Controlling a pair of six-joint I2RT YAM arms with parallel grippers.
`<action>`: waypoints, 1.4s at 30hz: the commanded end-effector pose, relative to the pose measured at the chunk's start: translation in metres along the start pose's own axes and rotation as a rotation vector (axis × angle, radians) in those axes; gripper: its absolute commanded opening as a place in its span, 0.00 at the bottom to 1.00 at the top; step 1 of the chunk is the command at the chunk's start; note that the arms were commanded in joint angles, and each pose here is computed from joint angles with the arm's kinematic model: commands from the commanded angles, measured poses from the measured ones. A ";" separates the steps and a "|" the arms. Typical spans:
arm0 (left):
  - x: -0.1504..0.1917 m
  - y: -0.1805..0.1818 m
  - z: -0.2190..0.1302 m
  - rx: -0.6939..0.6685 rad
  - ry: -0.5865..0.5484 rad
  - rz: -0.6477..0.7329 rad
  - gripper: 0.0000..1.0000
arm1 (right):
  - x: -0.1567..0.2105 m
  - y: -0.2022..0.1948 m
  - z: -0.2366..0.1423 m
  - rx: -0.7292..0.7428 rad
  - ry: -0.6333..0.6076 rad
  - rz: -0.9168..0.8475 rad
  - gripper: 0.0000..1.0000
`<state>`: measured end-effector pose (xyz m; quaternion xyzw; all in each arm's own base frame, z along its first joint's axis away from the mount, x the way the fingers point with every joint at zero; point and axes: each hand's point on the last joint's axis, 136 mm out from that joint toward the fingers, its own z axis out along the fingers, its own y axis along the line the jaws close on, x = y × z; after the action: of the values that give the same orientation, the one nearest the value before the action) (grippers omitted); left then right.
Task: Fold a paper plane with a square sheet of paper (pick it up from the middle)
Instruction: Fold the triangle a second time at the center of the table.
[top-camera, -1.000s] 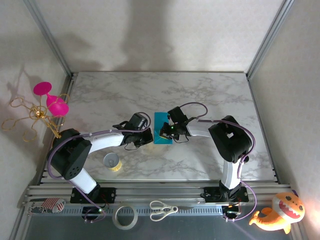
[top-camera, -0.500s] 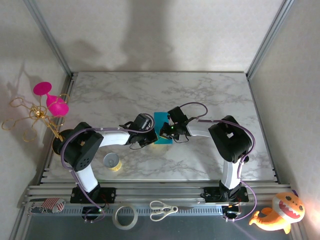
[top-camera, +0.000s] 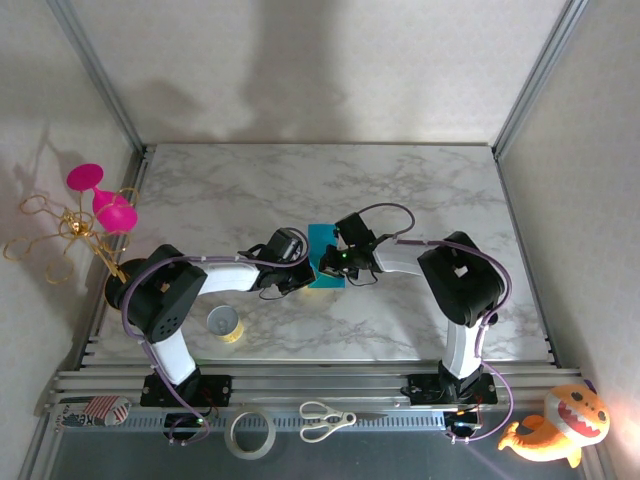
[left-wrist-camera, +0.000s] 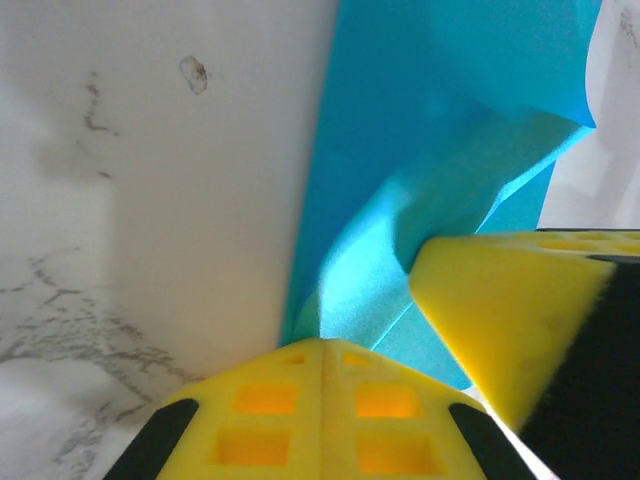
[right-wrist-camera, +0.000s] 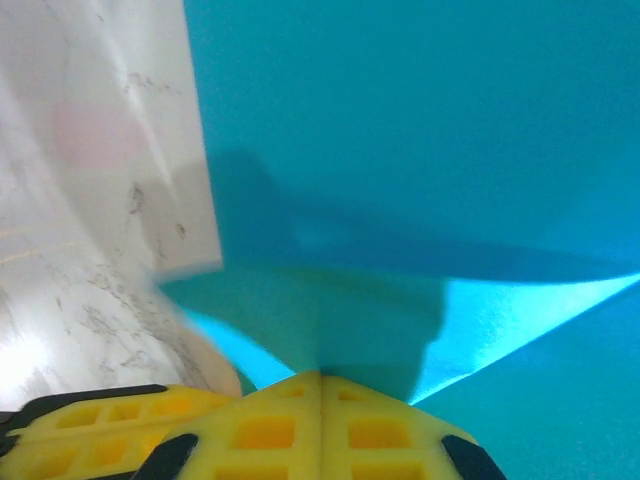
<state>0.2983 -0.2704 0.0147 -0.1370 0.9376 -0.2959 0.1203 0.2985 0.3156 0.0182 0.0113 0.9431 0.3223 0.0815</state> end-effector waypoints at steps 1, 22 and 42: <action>0.015 0.044 0.003 -0.169 0.026 -0.011 0.00 | 0.003 -0.011 0.010 0.047 0.009 -0.040 0.00; 0.018 0.047 -0.004 -0.194 0.030 -0.014 0.00 | -0.119 -0.063 -0.053 0.120 -0.278 -0.059 0.00; -0.019 -0.027 -0.011 0.005 -0.050 0.000 0.06 | -0.022 -0.005 -0.006 -0.061 -0.057 -0.090 0.00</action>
<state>0.3135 -0.2788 0.0477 -0.1384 0.9317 -0.3012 0.1483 0.3222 0.3011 0.0292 -0.0271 0.9310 0.3382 0.1349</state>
